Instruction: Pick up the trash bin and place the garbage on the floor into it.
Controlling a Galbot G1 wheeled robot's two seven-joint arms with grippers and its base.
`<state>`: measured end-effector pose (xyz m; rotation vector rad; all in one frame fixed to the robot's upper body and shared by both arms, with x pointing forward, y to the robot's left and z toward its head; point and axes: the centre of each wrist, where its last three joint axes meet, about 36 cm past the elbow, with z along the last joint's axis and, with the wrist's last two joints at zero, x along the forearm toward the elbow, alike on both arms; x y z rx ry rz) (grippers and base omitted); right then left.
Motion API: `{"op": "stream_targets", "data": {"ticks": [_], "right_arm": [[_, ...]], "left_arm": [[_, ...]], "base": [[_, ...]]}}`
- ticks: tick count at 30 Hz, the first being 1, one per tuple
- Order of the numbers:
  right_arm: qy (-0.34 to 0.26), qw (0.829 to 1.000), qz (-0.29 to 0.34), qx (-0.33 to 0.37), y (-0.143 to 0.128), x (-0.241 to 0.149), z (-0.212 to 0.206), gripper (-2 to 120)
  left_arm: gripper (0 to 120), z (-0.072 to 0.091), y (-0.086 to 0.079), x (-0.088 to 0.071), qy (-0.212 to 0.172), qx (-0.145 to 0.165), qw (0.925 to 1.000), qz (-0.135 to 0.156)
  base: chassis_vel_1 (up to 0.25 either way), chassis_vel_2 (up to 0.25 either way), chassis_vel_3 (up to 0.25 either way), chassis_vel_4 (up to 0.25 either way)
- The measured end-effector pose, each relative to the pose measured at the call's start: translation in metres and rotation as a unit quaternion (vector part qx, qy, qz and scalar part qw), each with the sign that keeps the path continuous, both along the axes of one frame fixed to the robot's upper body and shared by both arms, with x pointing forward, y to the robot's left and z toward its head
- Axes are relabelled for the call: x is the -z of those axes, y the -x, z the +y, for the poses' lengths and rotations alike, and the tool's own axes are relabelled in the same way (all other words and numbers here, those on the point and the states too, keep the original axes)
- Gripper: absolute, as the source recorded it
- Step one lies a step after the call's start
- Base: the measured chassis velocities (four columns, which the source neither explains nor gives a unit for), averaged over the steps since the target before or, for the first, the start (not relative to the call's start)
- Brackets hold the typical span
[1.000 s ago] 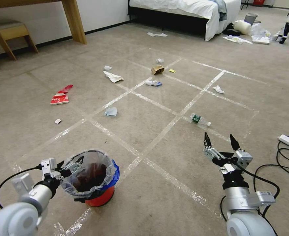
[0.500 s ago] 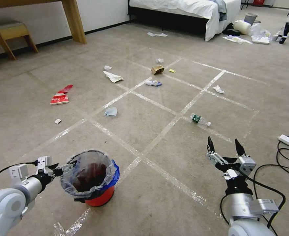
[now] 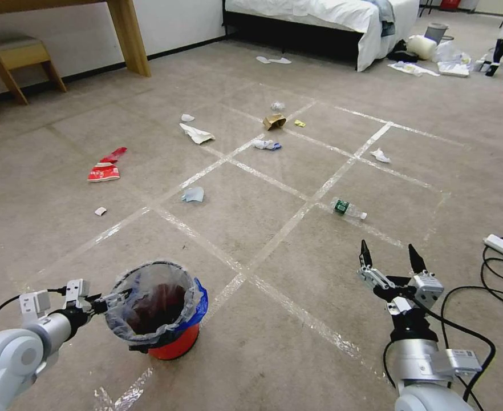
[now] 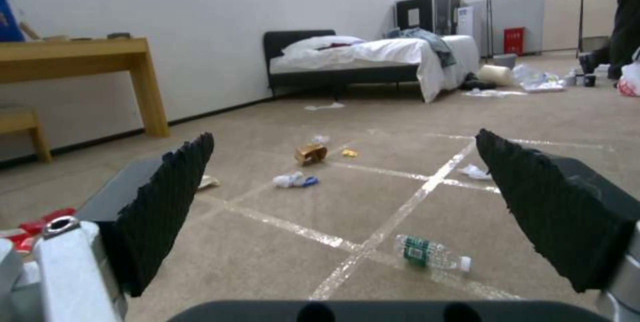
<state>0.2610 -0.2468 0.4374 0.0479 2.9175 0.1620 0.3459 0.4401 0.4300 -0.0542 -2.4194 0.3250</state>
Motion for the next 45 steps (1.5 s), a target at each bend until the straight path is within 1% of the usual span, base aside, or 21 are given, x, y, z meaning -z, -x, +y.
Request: {"op": "stream_targets", "data": {"ticks": [10,15,18,21,22,23,25,26,28,29,31,34,35,36,37,39,40,41,42,43,45], "right_arm": [[-0.006,1.000,-0.001,-0.008,-0.009,0.000,-0.006,100],[-0.008,1.000,-0.002,-0.010,-0.012,-0.002,-0.008,100],[-0.010,1.000,-0.002,-0.010,-0.014,-0.001,-0.009,100],[-0.012,1.000,0.002,-0.009,-0.016,0.004,-0.009,100],[-0.012,1.000,0.002,-0.009,-0.016,0.004,-0.009,100],[-0.012,1.000,0.003,-0.009,-0.016,0.005,-0.009,100],[-0.012,1.000,0.003,-0.008,-0.017,0.008,-0.010,100],[-0.012,1.000,0.003,-0.008,-0.017,0.008,-0.010,100],[-0.012,1.000,0.003,-0.008,-0.018,0.008,-0.010,100],[-0.012,1.000,0.003,-0.008,-0.018,0.008,-0.010,100],[-0.012,1.000,0.002,-0.008,-0.018,0.008,-0.010,100],[-0.013,1.000,0.002,-0.008,-0.018,0.008,-0.010,100],[-0.013,1.000,0.002,-0.008,-0.018,0.008,-0.010,100],[-0.013,1.000,0.002,-0.008,-0.018,0.008,-0.010,100],[-0.013,1.000,0.002,-0.008,-0.018,0.008,-0.010,100],[-0.013,1.000,0.002,-0.008,-0.018,0.008,-0.009,100],[-0.013,1.000,0.002,-0.008,-0.017,0.008,-0.009,100],[-0.013,1.000,0.002,-0.008,-0.017,0.008,-0.009,100],[-0.014,1.000,0.002,-0.008,-0.017,0.009,-0.009,100],[-0.014,1.000,0.002,-0.008,-0.017,0.009,-0.009,100],[-0.014,1.000,0.002,-0.008,-0.016,0.008,-0.009,100]], "left_arm": [[98,0.007,-0.007,0.016,0.012,-0.012,0.9997,0.018],[97,0.008,-0.008,0.017,0.013,-0.012,0.9996,0.020],[95,0.005,-0.009,0.017,0.016,-0.010,0.9996,0.023],[81,0.000,-0.010,0.021,0.018,-0.007,0.9994,0.027],[81,0.000,-0.010,0.021,0.018,-0.007,0.9994,0.027],[77,-0.001,-0.010,0.021,0.019,-0.007,0.9994,0.027],[66,-0.003,-0.011,0.022,0.019,-0.007,0.9994,0.027],[66,-0.003,-0.011,0.022,0.019,-0.007,0.9994,0.027],[56,-0.004,-0.012,0.022,0.019,-0.006,0.9994,0.027],[56,-0.004,-0.012,0.022,0.019,-0.006,0.9994,0.027],[43,-0.004,-0.013,0.022,0.018,-0.006,0.9994,0.028],[40,-0.004,-0.013,0.022,0.018,-0.005,0.9994,0.028],[32,-0.005,-0.012,0.021,0.018,-0.004,0.9994,0.028],[27,-0.005,-0.011,0.021,0.017,-0.003,0.9994,0.028],[27,-0.005,-0.011,0.021,0.017,-0.003,0.9994,0.028],[16,-0.006,-0.010,0.020,0.018,-0.002,0.9994,0.028],[12,-0.007,-0.009,0.020,0.018,-0.002,0.9995,0.028],[12,-0.007,-0.009,0.020,0.018,-0.002,0.9995,0.028],[5,-0.008,-0.007,0.019,0.018,-0.002,0.9995,0.027],[2,-0.008,-0.006,0.018,0.018,-0.001,0.9995,0.027],[1,-0.009,-0.005,0.016,0.018,0.000,0.9995,0.026]], "base": [[0.000,0.000,0.000,0.000],[0.000,0.000,0.000,0.000],[0.000,0.000,0.000,0.000],[0.000,0.000,0.000,0.000],[0.000,0.000,0.000,0.000],[0.000,0.000,0.000,0.000],[0.000,0.000,0.000,0.000],[0.000,0.000,0.000,0.000],[0.000,0.000,0.000,0.000],[0.000,0.000,0.000,0.000],[0.000,0.000,0.000,0.000],[0.000,0.000,0.000,0.000],[0.000,0.000,0.000,0.000],[0.000,0.000,0.000,0.000],[0.000,0.000,0.000,0.000],[0.000,0.000,0.000,0.000],[0.000,0.000,0.000,0.000],[0.000,0.000,0.000,0.000],[0.000,0.000,0.000,0.000],[0.000,0.000,0.000,0.000],[0.000,0.000,0.000,0.000]]}}
